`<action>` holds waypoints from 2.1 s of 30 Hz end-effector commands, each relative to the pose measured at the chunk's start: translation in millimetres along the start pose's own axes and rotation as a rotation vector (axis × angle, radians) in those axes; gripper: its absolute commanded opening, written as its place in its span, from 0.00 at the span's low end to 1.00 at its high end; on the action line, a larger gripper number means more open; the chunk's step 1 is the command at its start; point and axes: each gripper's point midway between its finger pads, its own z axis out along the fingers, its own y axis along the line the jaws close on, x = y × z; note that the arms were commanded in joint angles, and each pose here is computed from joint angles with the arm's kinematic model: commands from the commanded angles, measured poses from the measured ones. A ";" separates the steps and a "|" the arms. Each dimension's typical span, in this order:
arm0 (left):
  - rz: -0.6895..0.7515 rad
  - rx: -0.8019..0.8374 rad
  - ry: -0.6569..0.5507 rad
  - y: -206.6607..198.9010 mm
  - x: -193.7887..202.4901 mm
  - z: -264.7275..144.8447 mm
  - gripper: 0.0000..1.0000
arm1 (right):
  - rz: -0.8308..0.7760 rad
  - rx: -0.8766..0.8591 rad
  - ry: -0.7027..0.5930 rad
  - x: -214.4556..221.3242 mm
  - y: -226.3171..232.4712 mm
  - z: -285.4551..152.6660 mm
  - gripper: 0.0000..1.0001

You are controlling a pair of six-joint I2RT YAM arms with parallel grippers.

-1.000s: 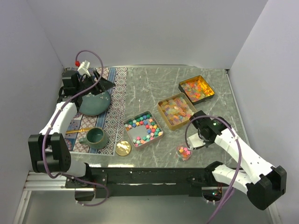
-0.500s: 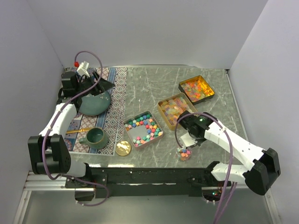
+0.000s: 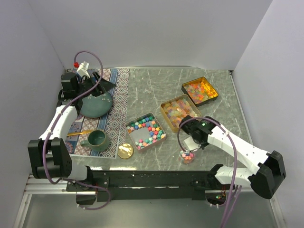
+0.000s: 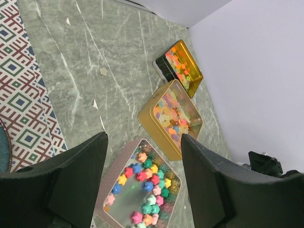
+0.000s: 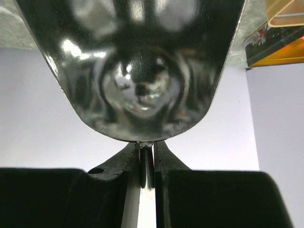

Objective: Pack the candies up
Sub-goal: Place the fake candies in the packing bottle, then place the spatula at the center of the board.

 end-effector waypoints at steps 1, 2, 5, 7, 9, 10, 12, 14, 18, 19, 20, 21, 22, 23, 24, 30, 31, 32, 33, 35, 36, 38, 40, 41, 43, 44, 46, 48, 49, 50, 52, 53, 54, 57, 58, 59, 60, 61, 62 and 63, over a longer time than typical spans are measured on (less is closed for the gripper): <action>0.031 0.041 -0.032 -14.8 -16.4 -1.6 0.69 | 0.095 -0.069 -0.013 10.7 9.2 -11.3 0.00; 0.031 0.043 -0.030 -17.7 -19.1 -2.0 0.69 | 0.212 -0.117 -0.070 5.2 13.5 -8.0 0.00; 0.035 0.047 -0.015 -22.0 -22.3 0.1 0.69 | 0.491 -0.203 -0.157 -0.1 4.0 -1.3 0.00; 0.040 0.046 -0.001 -23.2 -21.6 2.7 0.69 | 0.647 -0.178 -0.234 -4.6 -17.2 2.8 0.00; 0.055 0.056 0.013 -27.7 -20.5 6.6 0.69 | 0.833 -0.197 -0.294 -5.5 -23.4 12.3 0.00; 0.043 0.051 0.037 -27.0 -14.3 8.0 0.69 | 0.897 -0.183 -0.323 -5.9 -30.3 17.1 0.00; 0.050 0.052 0.061 -30.1 -9.1 12.5 0.69 | 1.031 -0.221 -0.371 -7.9 -28.9 27.1 0.00; 0.067 0.047 0.068 -30.2 -11.3 14.0 0.69 | 1.129 -0.228 -0.400 -10.2 -34.3 35.1 0.00; 0.105 0.041 0.138 -30.6 4.9 26.9 0.69 | 1.281 -0.300 -0.416 -10.0 -38.5 58.4 0.00; 0.106 0.035 0.147 -29.9 5.4 28.0 0.69 | 1.336 -0.321 -0.402 -4.8 -37.5 66.0 0.00; 0.109 0.033 0.159 -30.2 8.5 29.6 0.69 | 1.363 -0.331 -0.393 -1.4 -38.6 71.5 0.00; 0.119 0.029 0.169 -26.5 11.0 32.2 0.69 | 1.391 -0.341 -0.386 2.9 -42.6 78.6 0.00; 0.121 0.024 0.177 -26.5 11.9 33.4 0.69 | 1.454 -0.341 -0.377 12.7 -42.8 87.7 0.00; 0.129 0.024 0.190 -24.6 16.1 36.4 0.69 | 1.475 -0.342 -0.370 16.0 -45.0 91.7 0.00; 0.135 0.025 0.196 -24.4 17.4 38.2 0.69 | 1.530 -0.360 -0.351 26.0 -43.8 101.9 0.00; 0.125 0.015 0.218 -19.7 25.1 52.0 0.69 | 1.835 -0.477 -0.276 61.7 -12.9 144.5 0.00; 0.129 0.018 0.218 -21.0 23.9 53.4 0.69 | 1.854 -0.495 -0.265 64.1 -5.9 150.1 0.00; 0.133 0.013 0.228 -18.8 26.7 55.5 0.69 | 1.863 -0.513 -0.253 64.9 -0.2 155.6 0.00; 0.137 0.010 0.232 -17.6 26.6 56.3 0.69 | 1.875 -0.540 -0.224 66.5 8.8 166.5 0.00; 0.140 0.003 0.250 -15.2 29.5 58.5 0.69 | 1.870 -0.567 -0.207 65.9 14.7 179.0 0.00; 0.139 -0.008 0.252 -12.6 30.0 59.0 0.69 | 1.878 -0.558 -0.203 69.2 14.6 184.3 0.00; 0.151 -0.006 0.270 -12.1 36.4 60.9 0.69 | 1.878 -0.554 -0.216 71.6 9.3 191.3 0.01; 0.167 0.014 0.307 -15.7 46.3 61.5 0.69 | 1.878 -0.575 -0.231 68.8 5.3 199.9 0.06; 0.189 0.024 0.335 -14.7 52.8 60.8 0.70 | 1.881 -0.583 -0.244 69.7 0.9 203.9 0.12; 0.212 0.038 0.364 -14.5 61.5 60.1 0.70 | 1.881 -0.594 -0.297 66.2 -8.1 205.7 0.20; 0.232 0.038 0.368 -12.6 63.4 59.0 0.70 | 1.884 -0.596 -0.306 67.4 -12.0 208.7 0.28; 0.221 0.019 0.388 -6.5 70.5 56.7 0.71 | 1.900 -0.605 -0.308 67.9 -14.5 208.4 0.36; 0.210 0.008 0.406 -2.4 75.0 56.3 0.71 | 1.909 -0.591 -0.311 72.6 -16.2 204.1 0.51; 0.209 0.003 0.406 -0.7 75.7 56.8 0.71 | 1.910 -0.588 -0.318 73.2 -16.8 200.9 0.52; 0.210 0.003 0.399 -2.0 74.1 56.7 0.71 | 1.918 -0.568 -0.336 78.0 -19.4 194.2 0.54; 0.226 0.022 0.391 -5.9 70.5 57.6 0.71 | 1.945 -0.572 -0.353 80.9 -21.5 179.4 0.54; 0.231 0.027 0.400 -7.1 70.3 57.0 0.71 | 1.973 -0.517 -0.426 90.5 -35.2 161.9 0.60; 0.251 0.037 0.396 -11.5 65.3 57.5 0.72 | 1.991 -0.503 -0.467 93.1 -41.4 148.8 0.63; 0.316 0.045 0.456 -10.1 70.5 48.1 0.72 | 2.023 -0.400 -0.662 104.7 -75.0 103.0 0.80; 0.375 0.057 0.482 -5.6 74.1 45.7 0.72 | 2.014 -0.367 -0.717 108.0 -85.0 90.6 0.82; 0.364 0.048 0.539 -2.7 84.8 36.5 0.72 | 1.993 -0.331 -0.770 108.6 -93.1 75.3 1.00; 0.387 0.061 0.562 -3.1 87.7 32.4 0.73 | 1.927 -0.315 -0.857 97.9 -109.2 58.7 1.00; 0.472 0.098 0.584 -1.7 91.4 26.8 0.73 | 1.882 -0.293 -0.892 91.3 -118.2 47.6 1.00; 0.502 0.125 0.612 -2.7 97.6 19.7 0.74 | 1.840 -0.245 -0.920 88.4 -125.7 32.3 1.00; 0.507 0.147 0.666 -2.2 110.7 7.0 0.75 | 1.762 -0.205 -0.963 74.8 -142.6 16.9 1.00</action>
